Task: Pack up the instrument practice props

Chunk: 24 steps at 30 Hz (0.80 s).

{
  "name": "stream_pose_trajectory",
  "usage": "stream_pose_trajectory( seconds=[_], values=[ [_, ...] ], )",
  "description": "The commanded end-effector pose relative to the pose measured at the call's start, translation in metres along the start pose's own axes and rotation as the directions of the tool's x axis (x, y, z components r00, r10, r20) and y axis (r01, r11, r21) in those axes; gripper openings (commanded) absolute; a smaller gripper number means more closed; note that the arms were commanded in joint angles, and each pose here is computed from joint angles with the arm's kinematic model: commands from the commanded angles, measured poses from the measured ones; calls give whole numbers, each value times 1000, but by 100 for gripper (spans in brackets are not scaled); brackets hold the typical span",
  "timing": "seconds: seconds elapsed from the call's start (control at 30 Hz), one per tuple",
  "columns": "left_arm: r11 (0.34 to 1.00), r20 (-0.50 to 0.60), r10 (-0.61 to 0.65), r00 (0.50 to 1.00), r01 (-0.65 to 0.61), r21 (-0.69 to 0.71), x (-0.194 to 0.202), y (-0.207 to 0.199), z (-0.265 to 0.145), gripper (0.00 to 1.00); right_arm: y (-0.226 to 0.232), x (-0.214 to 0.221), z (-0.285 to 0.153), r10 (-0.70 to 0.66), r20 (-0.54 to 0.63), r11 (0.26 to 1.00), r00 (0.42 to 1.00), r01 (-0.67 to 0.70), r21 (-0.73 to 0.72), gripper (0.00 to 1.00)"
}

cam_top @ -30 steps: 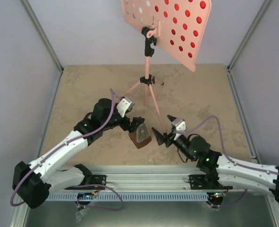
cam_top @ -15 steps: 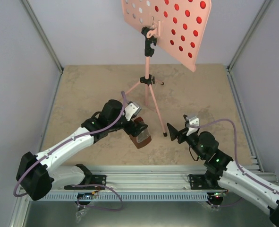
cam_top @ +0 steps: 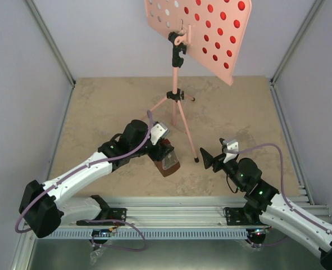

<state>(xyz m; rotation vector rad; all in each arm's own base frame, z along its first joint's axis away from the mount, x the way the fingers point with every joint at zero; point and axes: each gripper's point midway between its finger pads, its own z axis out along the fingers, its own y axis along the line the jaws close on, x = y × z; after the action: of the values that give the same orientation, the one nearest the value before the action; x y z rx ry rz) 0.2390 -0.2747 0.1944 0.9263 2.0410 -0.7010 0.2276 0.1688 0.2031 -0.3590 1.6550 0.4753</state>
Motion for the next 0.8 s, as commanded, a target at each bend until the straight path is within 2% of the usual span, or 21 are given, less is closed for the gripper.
stream_pose_trajectory(
  seconds=[0.0, 0.17, 0.27, 0.5, 0.57, 0.67, 0.7, 0.77],
  values=[
    [1000, 32, 25, 999, -25, -11, -13, -1, -6, 62, -6, 7, -2, 11, -7, 1000, 1000, -11, 26, 98],
    [1000, 28, 28, 999, -27, -9, -12, -2, -6, 52, -8, 7, -3, 15, -3, 999, 1000, -15, 30, 98],
    [1000, 25, 28, 999, -28, 1, -11, -4, -5, 42, -9, 8, -4, 17, -4, 999, 1000, -17, 34, 98],
    [1000, 23, 29, 999, -29, 4, -11, -5, -5, 39, -11, 7, -5, 18, 1, 999, 1000, -18, 41, 98],
    [1000, 22, 29, 999, -30, 6, -11, -6, -5, 45, -11, 7, -5, 20, 2, 999, 1000, -20, 43, 98],
    [999, 28, 33, 999, -33, 4, -12, -6, -5, 67, -12, 7, -5, 20, 3, 999, 1000, -20, 44, 98],
    [999, 29, 33, 999, -33, 3, -12, -6, -6, 71, -12, 7, -5, 21, 3, 999, 1000, -21, 45, 98],
    [999, 33, 34, 999, -34, 4, -13, -7, -7, 71, -12, 7, -6, 21, 4, 999, 1000, -21, 47, 98]
  ],
)
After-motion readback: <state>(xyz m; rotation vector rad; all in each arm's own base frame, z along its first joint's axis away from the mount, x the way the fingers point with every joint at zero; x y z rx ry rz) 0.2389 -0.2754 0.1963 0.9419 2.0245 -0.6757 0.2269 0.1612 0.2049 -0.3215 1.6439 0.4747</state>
